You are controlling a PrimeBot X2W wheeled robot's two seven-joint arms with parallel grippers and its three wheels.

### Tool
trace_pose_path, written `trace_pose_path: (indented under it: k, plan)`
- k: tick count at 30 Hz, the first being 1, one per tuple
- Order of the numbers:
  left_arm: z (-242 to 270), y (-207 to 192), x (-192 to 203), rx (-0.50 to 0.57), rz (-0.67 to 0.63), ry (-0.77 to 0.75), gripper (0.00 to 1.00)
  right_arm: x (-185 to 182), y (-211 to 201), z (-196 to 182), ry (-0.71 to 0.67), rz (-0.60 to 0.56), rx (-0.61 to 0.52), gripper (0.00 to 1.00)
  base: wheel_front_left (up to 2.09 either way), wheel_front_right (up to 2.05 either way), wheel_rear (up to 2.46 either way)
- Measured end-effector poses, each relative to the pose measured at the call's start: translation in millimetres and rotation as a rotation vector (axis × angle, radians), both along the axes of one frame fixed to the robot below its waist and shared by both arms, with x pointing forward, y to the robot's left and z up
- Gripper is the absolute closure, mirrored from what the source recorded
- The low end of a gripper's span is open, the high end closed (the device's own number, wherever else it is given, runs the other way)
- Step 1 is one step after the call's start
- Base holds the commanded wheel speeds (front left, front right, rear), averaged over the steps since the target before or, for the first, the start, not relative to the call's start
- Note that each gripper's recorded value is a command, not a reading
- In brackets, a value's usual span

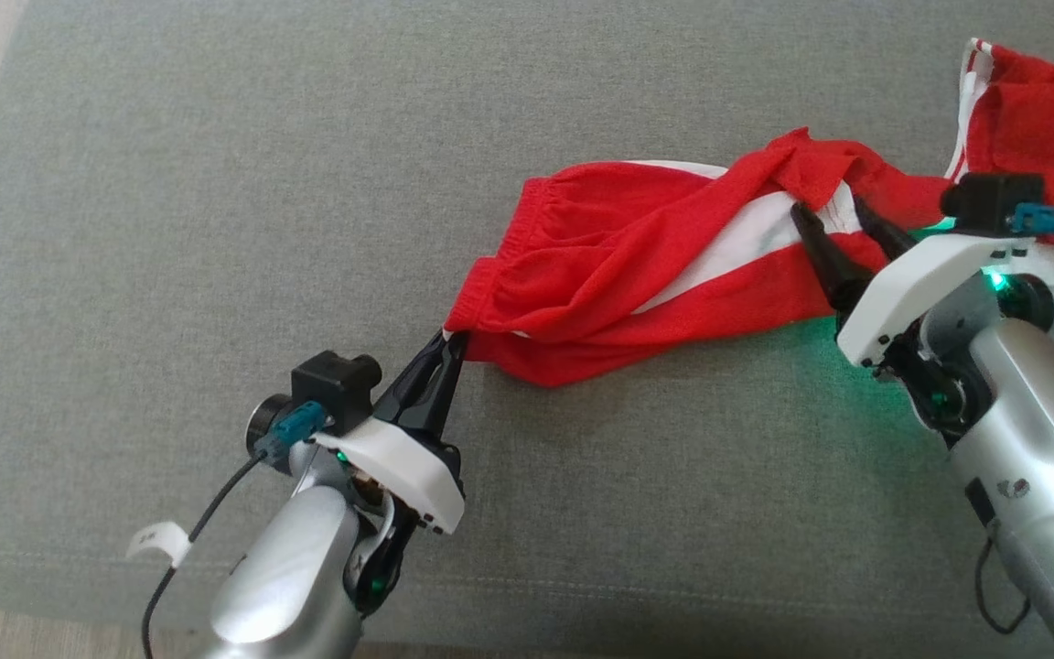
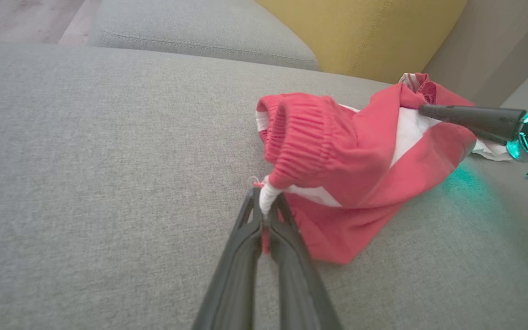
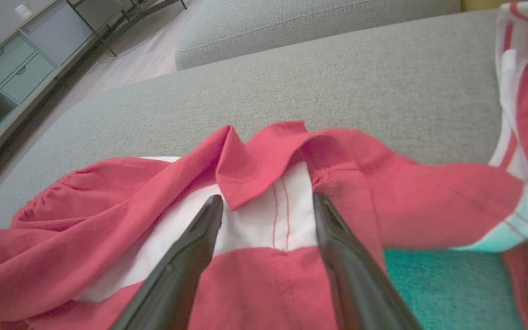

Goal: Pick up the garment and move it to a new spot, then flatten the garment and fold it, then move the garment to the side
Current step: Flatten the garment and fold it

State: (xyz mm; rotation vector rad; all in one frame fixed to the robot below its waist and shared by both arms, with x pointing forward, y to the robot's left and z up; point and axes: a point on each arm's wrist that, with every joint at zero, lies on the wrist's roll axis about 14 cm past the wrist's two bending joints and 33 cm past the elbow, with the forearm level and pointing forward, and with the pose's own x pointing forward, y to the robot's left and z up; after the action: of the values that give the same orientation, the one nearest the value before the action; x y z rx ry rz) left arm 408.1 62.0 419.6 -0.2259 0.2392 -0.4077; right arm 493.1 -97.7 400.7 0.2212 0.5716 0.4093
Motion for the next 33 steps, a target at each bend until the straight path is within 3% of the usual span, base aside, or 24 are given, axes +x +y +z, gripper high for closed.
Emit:
trace_pose_path:
  k: [1,2,4,5,12,18,26,33]
  plan:
    - [0,0,0,0.0,0.001,-0.001,1.0,-1,1,-2,0.01,0.003,0.0,0.14,0.0,0.0,0.0]
    - [0,1,0,0.001,0.002,-0.001,1.0,-2,2,-3,0.015,0.006,0.0,0.51,0.0,0.0,0.0]
    - [1,1,0,0.001,0.003,-0.002,1.0,-4,2,-5,0.026,0.012,-0.004,0.76,0.0,0.0,0.0]
    - [1,1,0,0.001,0.004,-0.003,1.0,-5,2,-6,0.031,0.017,-0.008,1.0,0.0,0.0,0.0]
    - [5,-1,-1,0.001,-0.002,-0.013,1.0,-9,1,-2,0.006,0.033,-0.027,1.0,0.0,0.0,0.0]
    - [13,-3,-2,0.002,-0.008,-0.034,1.0,-6,-8,25,-0.125,0.05,-0.065,1.0,0.0,0.0,0.0]
    - [49,-3,1,-0.096,0.028,-0.105,1.0,-5,-26,101,-0.433,0.042,-0.062,1.0,0.0,0.0,0.0]
    - [135,-9,9,-0.229,-0.011,-0.287,1.0,-16,-50,197,-0.776,-0.021,-0.07,1.0,0.0,0.0,0.0]
